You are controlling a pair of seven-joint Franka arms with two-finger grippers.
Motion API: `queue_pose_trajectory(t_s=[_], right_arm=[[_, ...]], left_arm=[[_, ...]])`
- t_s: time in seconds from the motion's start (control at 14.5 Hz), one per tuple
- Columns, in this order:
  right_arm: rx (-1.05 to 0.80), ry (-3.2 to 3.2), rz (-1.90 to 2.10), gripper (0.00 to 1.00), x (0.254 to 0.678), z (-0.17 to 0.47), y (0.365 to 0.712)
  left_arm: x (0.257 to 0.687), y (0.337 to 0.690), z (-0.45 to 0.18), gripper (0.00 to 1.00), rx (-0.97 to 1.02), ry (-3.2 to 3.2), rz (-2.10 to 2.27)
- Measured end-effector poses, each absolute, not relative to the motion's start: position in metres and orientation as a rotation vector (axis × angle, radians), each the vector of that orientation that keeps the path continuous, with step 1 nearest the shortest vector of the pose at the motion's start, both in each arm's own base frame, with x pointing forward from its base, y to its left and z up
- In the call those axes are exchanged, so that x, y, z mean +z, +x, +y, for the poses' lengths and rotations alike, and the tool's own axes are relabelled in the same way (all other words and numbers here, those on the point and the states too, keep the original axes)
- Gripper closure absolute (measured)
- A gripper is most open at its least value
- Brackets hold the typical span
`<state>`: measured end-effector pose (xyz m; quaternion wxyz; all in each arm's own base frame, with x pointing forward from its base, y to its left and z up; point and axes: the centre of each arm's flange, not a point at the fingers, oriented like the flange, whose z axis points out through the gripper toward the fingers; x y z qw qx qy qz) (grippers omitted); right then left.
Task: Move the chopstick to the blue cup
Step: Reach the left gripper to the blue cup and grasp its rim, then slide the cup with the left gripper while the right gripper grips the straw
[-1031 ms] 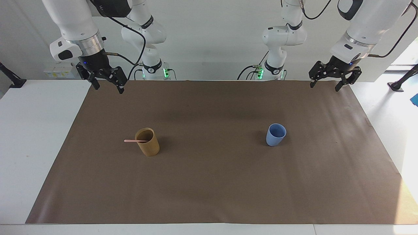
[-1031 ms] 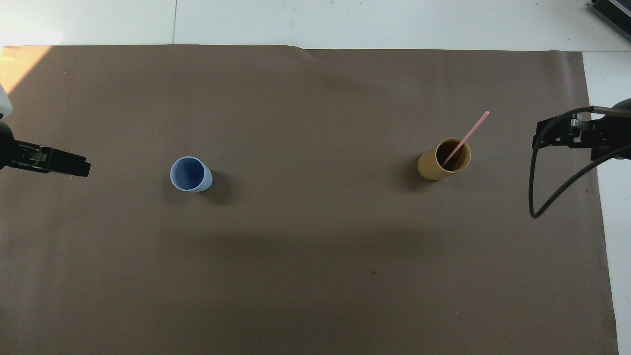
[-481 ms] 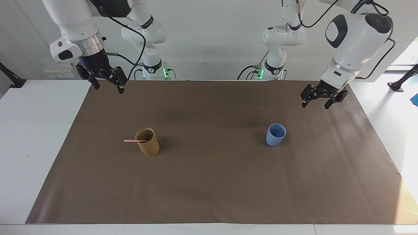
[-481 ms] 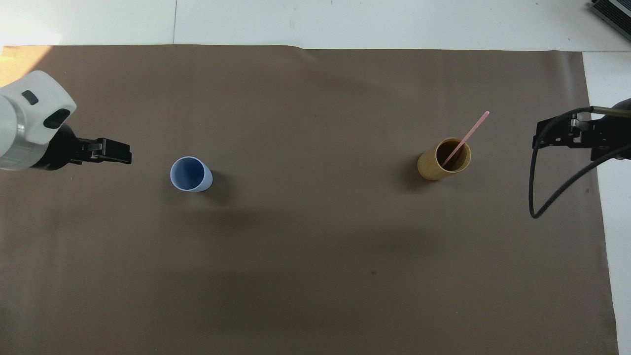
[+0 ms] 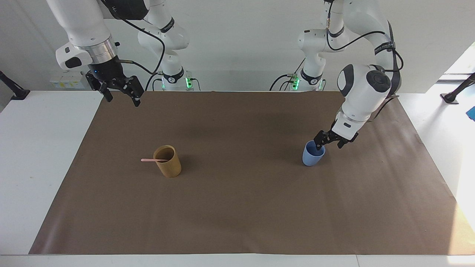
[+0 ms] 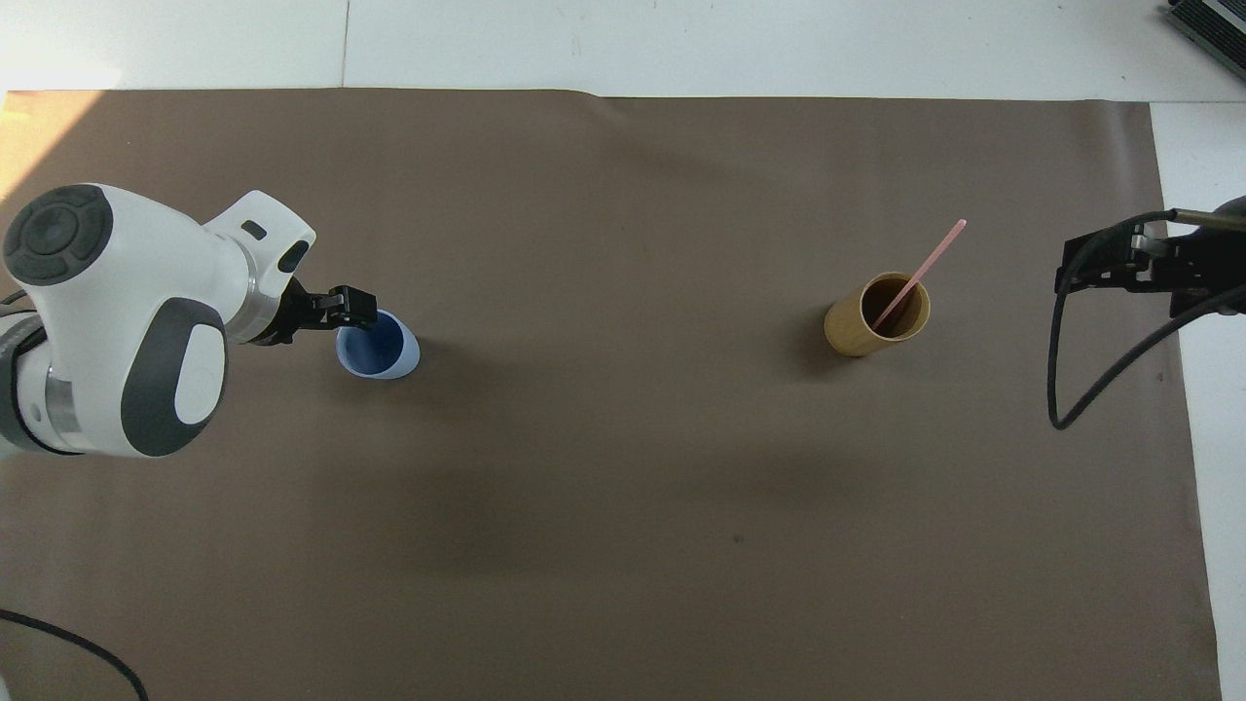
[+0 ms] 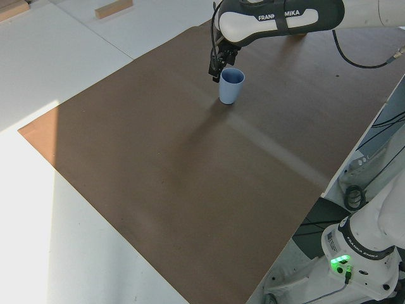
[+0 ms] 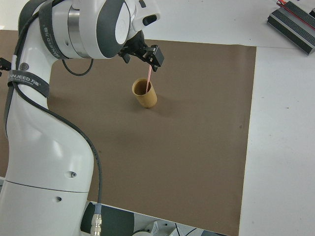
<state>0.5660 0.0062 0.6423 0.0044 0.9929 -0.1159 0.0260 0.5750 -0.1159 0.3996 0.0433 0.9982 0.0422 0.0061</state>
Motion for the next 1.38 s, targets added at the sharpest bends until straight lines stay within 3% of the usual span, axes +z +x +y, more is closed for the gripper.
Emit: queue_pose_trajectory(t_s=[0.21, 0.55, 0.76, 1.1, 1.38], right_arm=[[0.138, 3.109, -0.361, 0.0, 0.64, -0.025, 0.571], [0.244, 3.134, -0.267, 0.0, 0.623, -0.008, 0.591], [0.28, 3.152, -0.235, 0.0, 0.604, 0.007, 0.605], [0.292, 3.214, -0.276, 0.0, 0.566, 0.01, 0.614], [0.397, 3.228, -0.36, 0.0, 0.524, -0.004, 0.62]], left_arm=[[0.377, 0.566, -0.114, 0.0, 0.0, 3.057, 0.144], [0.374, 0.566, -0.113, 0.55, 0.015, 3.018, 0.217], [0.378, 0.568, -0.114, 0.93, 0.033, 3.01, 0.221], [0.414, 0.575, -0.139, 0.96, 0.001, 3.006, 0.206], [0.452, 0.547, -0.257, 0.96, 0.033, 3.014, 0.263]])
